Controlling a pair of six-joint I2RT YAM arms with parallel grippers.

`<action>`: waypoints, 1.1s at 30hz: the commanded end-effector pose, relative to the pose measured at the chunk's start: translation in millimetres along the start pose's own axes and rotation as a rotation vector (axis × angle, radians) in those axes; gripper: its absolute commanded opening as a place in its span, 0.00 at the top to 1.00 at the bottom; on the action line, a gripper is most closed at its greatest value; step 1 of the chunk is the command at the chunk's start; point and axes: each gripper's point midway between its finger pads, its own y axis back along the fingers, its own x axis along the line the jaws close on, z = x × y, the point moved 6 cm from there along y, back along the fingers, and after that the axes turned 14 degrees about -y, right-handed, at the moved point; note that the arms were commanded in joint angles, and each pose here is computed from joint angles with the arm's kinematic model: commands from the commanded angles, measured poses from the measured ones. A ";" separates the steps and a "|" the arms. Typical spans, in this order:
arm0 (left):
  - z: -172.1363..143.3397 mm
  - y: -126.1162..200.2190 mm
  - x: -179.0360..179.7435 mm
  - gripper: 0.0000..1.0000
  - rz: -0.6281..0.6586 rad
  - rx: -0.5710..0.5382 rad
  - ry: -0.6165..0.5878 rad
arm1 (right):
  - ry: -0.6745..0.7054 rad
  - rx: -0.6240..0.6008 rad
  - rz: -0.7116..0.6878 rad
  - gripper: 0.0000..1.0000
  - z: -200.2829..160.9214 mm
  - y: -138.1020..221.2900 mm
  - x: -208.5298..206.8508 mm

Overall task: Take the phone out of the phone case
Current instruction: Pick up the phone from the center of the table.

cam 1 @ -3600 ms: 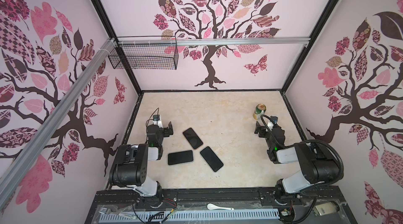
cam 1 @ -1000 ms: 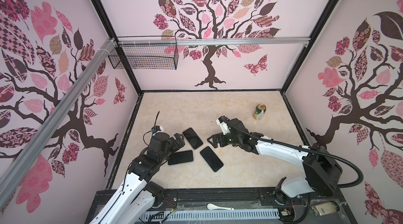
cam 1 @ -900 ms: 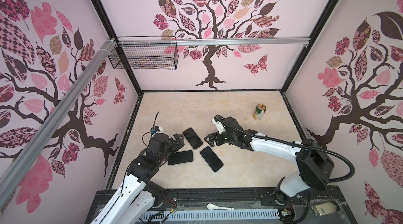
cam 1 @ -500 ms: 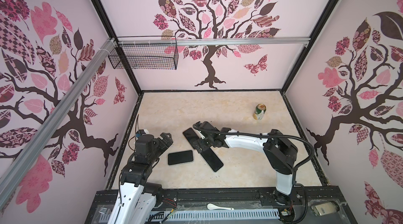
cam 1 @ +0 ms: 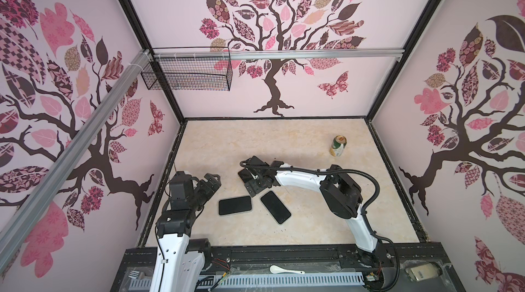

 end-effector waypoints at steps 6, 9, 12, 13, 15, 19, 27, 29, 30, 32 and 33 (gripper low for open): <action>-9.9 -2.4 6.2 0.04 0.001 0.018 -0.004 | 0.055 0.075 -0.090 0.01 3.7 -27.9 3.6; -9.9 0.2 6.0 0.04 0.003 0.015 -0.001 | 0.065 0.087 -0.110 0.01 9.0 -37.2 6.6; -9.4 4.9 10.8 0.04 0.051 -0.001 0.011 | 0.081 0.108 -0.131 0.01 12.2 -52.7 9.5; -9.8 7.3 13.9 0.04 0.076 -0.009 0.019 | 0.089 0.104 -0.134 0.02 15.2 -55.8 11.5; -11.0 10.3 19.7 0.04 0.116 -0.026 0.040 | 0.104 0.102 -0.139 0.03 19.4 -62.4 13.8; -12.9 16.4 21.0 0.04 0.118 -0.049 0.057 | 0.122 0.103 -0.151 0.08 25.6 -73.0 17.0; -12.5 15.5 20.0 0.04 0.103 -0.059 0.047 | 0.133 0.107 -0.152 0.26 26.7 -75.7 17.2; -11.4 13.5 20.0 0.04 0.104 -0.058 0.046 | 0.126 0.089 -0.162 0.33 32.3 -70.6 16.2; -10.0 12.9 18.6 0.04 0.096 -0.062 0.045 | 0.117 0.078 -0.164 0.36 36.3 -66.0 15.4; -7.2 12.1 15.7 0.04 0.080 -0.067 0.043 | 0.089 0.059 -0.156 0.39 44.9 -56.4 12.7; -5.0 11.5 13.8 0.02 0.071 -0.070 0.037 | 0.071 0.048 -0.151 0.41 50.0 -50.1 10.6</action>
